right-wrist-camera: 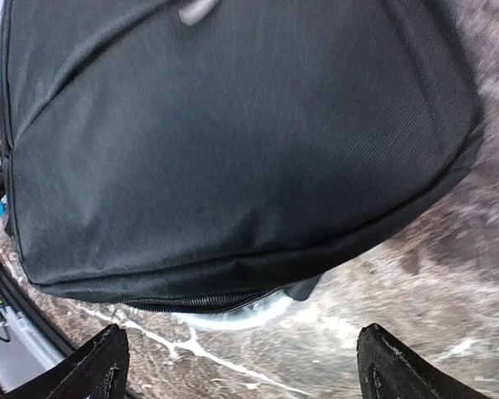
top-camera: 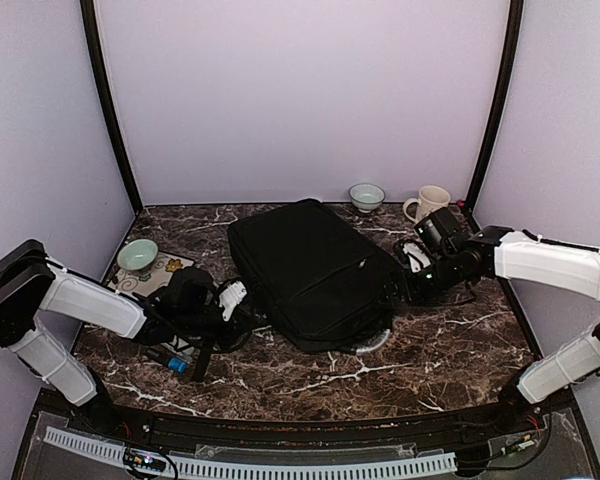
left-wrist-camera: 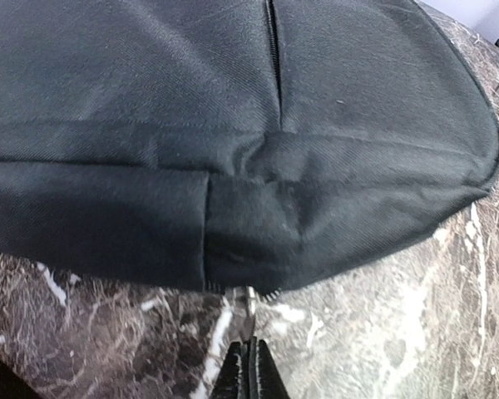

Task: Pack the student bag
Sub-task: Adjust the student bag at the center of the board, then move the student bag to the center of the board.

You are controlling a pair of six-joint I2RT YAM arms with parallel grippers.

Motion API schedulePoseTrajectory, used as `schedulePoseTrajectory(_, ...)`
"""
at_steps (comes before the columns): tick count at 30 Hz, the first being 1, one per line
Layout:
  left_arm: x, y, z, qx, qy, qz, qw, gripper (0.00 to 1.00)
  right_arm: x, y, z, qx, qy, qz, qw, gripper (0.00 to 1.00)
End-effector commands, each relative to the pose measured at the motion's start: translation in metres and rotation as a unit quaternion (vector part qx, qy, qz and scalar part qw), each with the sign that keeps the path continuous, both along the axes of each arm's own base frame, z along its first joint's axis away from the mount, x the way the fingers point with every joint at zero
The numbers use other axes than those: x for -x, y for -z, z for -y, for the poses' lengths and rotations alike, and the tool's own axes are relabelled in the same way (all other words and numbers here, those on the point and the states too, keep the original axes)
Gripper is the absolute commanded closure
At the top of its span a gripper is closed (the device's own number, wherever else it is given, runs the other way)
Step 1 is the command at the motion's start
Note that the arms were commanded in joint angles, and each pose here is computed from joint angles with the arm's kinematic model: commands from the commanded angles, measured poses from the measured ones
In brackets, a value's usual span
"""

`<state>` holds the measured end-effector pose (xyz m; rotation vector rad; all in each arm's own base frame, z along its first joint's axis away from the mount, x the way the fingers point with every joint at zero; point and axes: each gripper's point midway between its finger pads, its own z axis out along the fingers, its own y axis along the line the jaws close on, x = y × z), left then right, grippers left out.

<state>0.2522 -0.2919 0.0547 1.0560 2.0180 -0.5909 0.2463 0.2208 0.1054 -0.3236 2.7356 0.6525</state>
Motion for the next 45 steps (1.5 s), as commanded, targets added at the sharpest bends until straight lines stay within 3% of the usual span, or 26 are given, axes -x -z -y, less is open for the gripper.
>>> schedulePoseTrajectory(1, 0.010, -0.009, -0.003, 0.009, -0.001, 0.001, 1.000, 1.00, -0.037, -0.043, 0.011, 0.031, 0.000, 0.091, 0.995, 0.03)
schedulePoseTrajectory(5, 0.013, -0.011, -0.008, 0.006, -0.007, 0.002, 1.000, 1.00, -0.070, -0.066, 0.027, 0.046, 0.016, 0.126, 0.991, 0.01)
schedulePoseTrajectory(9, 0.020, -0.012, -0.017, 0.003, -0.018, 0.000, 1.000, 1.00, -0.085, -0.066, 0.025, 0.031, 0.021, 0.095, 0.995, 0.02)
schedulePoseTrajectory(14, 0.025, -0.015, -0.026, 0.000, -0.031, -0.002, 1.000, 1.00, -0.052, -0.075, -0.023, -0.031, -0.056, 0.103, 0.993, 0.04)
schedulePoseTrajectory(18, 0.019, -0.019, -0.030, -0.007, -0.054, -0.001, 0.999, 1.00, -0.020, -0.062, -0.032, -0.051, -0.085, 0.098, 0.990, 0.09)
schedulePoseTrajectory(20, 0.014, -0.020, -0.032, -0.010, -0.068, 0.001, 0.998, 1.00, -0.002, -0.058, -0.034, -0.054, -0.111, 0.108, 0.986, 0.18)
schedulePoseTrajectory(25, 0.009, -0.025, -0.030, 0.000, -0.085, -0.007, 0.996, 1.00, 0.040, -0.039, -0.042, -0.009, -0.205, 0.115, 0.972, 0.24)
schedulePoseTrajectory(37, 0.007, -0.028, -0.028, 0.010, -0.093, -0.010, 0.996, 1.00, 0.045, 0.006, -0.074, 0.050, -0.238, 0.079, 0.967, 0.38)
schedulePoseTrajectory(41, 0.016, -0.020, -0.016, 0.015, -0.051, -0.020, 0.998, 1.00, 0.044, 0.022, -0.076, 0.069, -0.239, 0.064, 0.966, 0.40)
schedulePoseTrajectory(45, 0.021, -0.011, -0.003, 0.037, -0.016, -0.016, 0.999, 0.71, 0.043, 0.031, -0.073, 0.084, -0.237, 0.061, 0.966, 0.39)
